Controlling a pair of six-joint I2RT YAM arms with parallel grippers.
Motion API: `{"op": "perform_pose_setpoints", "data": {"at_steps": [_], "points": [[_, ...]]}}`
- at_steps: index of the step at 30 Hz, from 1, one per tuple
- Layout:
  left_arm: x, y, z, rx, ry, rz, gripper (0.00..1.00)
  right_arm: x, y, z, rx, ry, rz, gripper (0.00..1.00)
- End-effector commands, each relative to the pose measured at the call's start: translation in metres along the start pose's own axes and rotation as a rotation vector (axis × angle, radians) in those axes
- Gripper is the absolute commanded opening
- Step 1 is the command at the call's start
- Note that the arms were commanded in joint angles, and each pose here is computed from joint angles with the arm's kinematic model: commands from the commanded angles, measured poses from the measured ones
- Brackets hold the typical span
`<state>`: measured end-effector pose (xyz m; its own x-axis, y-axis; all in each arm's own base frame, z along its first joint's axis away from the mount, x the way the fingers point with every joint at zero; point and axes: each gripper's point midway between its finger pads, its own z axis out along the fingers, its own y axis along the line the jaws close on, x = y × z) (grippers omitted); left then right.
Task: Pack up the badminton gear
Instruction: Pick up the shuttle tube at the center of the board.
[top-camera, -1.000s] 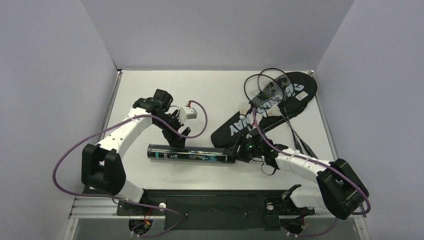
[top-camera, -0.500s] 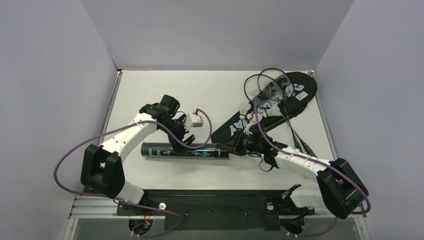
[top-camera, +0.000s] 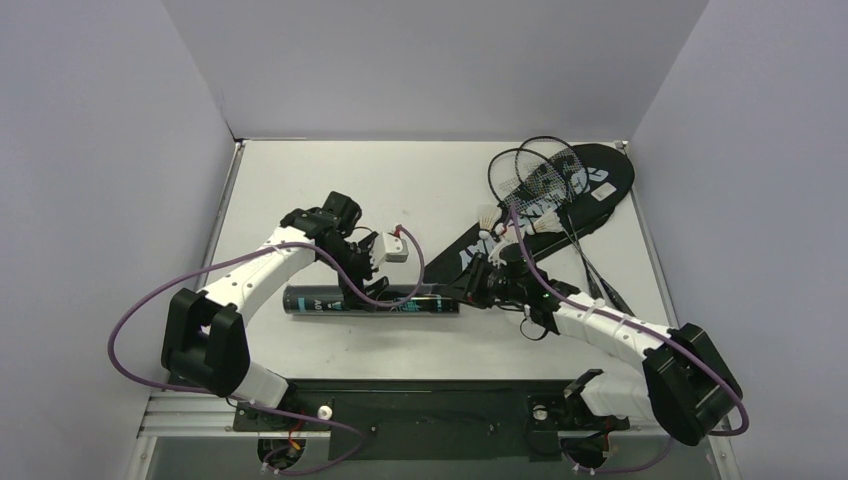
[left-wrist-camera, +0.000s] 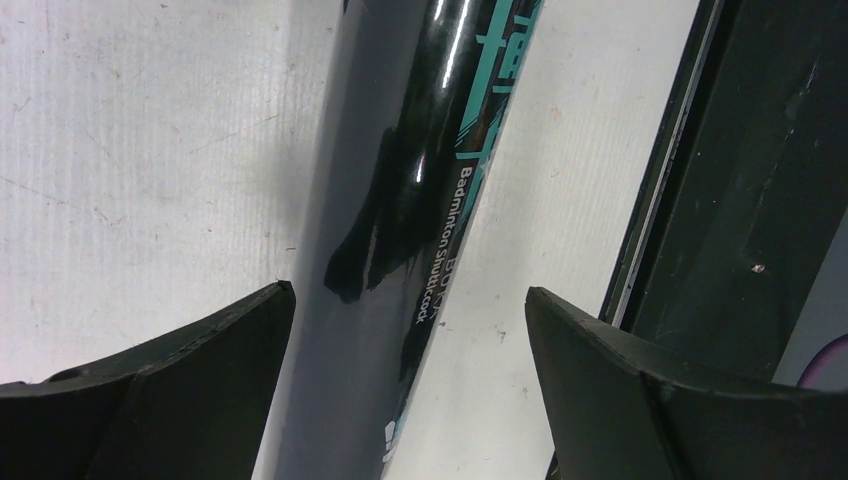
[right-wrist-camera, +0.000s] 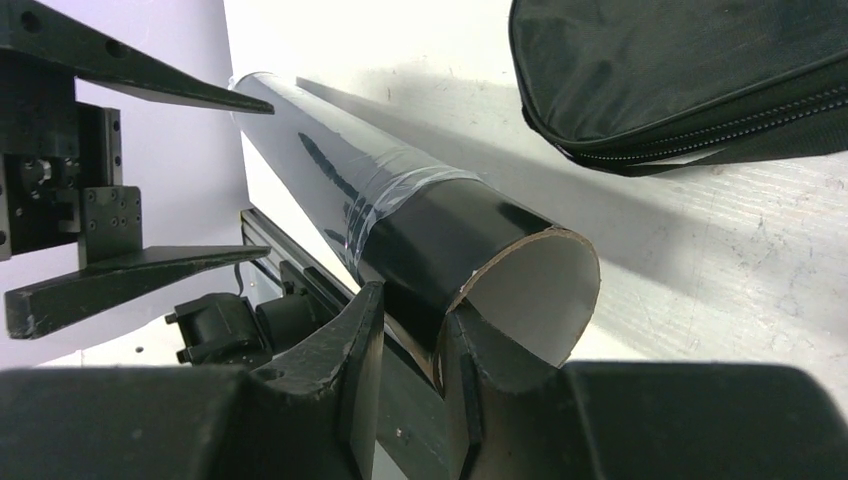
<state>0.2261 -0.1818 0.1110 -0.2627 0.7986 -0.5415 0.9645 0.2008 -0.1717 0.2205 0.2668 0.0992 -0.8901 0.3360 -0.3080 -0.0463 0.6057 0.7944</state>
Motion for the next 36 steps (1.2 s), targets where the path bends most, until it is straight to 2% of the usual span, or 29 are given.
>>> {"op": "perform_pose_setpoints", "data": {"at_steps": [1,10,15,25,27,28,29,30,32,35,36], "points": [[-0.007,-0.001,-0.002,0.026,-0.036,0.037,0.97,-0.008,0.016,-0.012,-0.015,-0.024,-0.06,0.0],[-0.001,0.006,0.0,0.012,-0.035,0.073,0.97,-0.002,0.033,-0.023,-0.009,-0.013,-0.134,0.0],[0.004,-0.015,0.002,0.125,-0.053,0.136,0.97,-0.003,0.047,-0.022,-0.016,-0.012,-0.151,0.0],[0.011,-0.025,0.014,0.177,-0.058,0.185,0.96,-0.011,0.077,-0.026,-0.047,-0.045,-0.184,0.0],[0.011,-0.024,0.015,0.164,-0.054,0.197,0.84,-0.012,0.084,-0.026,-0.061,-0.046,-0.186,0.0],[0.012,-0.023,0.015,0.155,-0.053,0.202,0.74,-0.012,0.088,-0.026,-0.067,-0.045,-0.189,0.0],[0.013,-0.022,0.015,0.146,-0.046,0.205,0.69,-0.013,0.091,-0.025,-0.071,-0.045,-0.191,0.0],[0.013,-0.021,0.014,0.134,-0.046,0.212,0.58,-0.013,0.092,-0.024,-0.07,-0.043,-0.191,0.0],[0.015,-0.019,0.01,0.11,-0.044,0.22,0.44,-0.014,0.094,-0.023,-0.064,-0.041,-0.192,0.0],[0.018,-0.015,0.005,0.08,-0.047,0.221,0.39,-0.023,0.093,-0.024,-0.03,-0.065,-0.192,0.0],[0.02,-0.012,0.003,0.068,-0.048,0.22,0.38,-0.029,0.091,-0.027,-0.008,-0.081,-0.187,0.04]]}}
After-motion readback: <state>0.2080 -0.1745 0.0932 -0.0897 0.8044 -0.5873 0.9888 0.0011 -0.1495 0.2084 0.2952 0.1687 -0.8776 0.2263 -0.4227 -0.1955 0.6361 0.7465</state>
